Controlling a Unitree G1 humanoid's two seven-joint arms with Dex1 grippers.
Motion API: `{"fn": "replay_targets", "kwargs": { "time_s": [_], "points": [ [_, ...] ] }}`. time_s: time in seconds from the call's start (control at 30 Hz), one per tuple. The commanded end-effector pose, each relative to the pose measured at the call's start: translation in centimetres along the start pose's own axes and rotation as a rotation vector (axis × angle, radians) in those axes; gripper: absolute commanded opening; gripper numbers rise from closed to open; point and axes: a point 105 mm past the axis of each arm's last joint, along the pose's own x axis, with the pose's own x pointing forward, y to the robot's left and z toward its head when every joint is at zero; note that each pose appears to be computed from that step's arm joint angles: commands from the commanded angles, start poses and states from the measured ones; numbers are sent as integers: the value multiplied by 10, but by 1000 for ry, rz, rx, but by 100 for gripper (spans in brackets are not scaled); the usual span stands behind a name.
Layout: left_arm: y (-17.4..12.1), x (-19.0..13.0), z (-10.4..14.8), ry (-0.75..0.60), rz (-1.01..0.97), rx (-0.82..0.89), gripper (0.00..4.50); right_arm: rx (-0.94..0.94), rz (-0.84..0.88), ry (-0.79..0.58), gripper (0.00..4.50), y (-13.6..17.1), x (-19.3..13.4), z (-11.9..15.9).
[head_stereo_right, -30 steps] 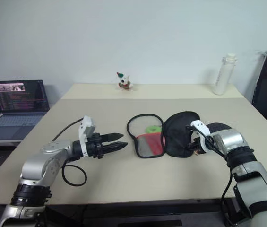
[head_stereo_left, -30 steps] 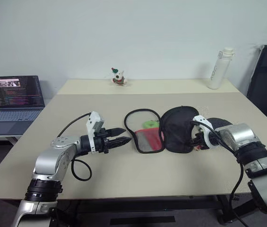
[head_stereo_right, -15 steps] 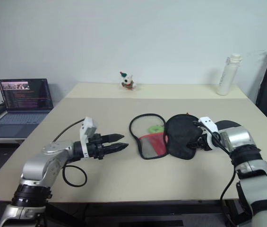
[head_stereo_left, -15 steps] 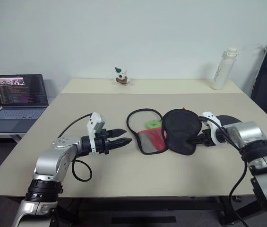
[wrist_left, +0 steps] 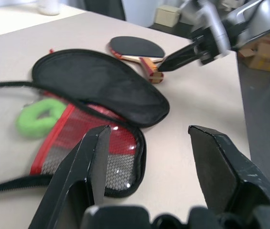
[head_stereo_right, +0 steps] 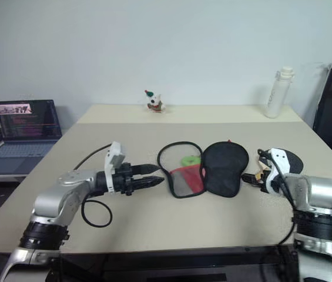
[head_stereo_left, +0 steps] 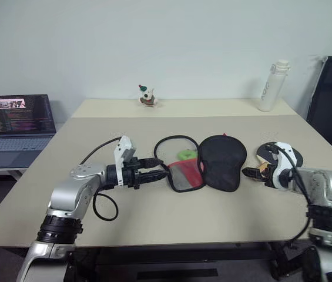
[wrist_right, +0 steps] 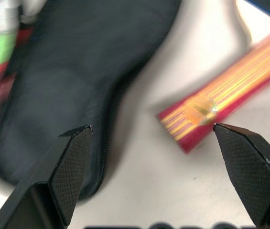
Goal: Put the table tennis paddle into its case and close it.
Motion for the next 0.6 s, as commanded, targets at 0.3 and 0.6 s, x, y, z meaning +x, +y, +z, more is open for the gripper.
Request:
{"fn": "replay_targets", "kwargs": {
  "time_s": [0.3, 0.6],
  "points": [
    [5, 7, 15, -22, -34, 73, 284, 19, -304, -169, 447, -20, 24, 17],
    [6, 5, 14, -26, -21, 74, 284, -80, -328, -101, 409, -19, 46, -5]
  ]
}}
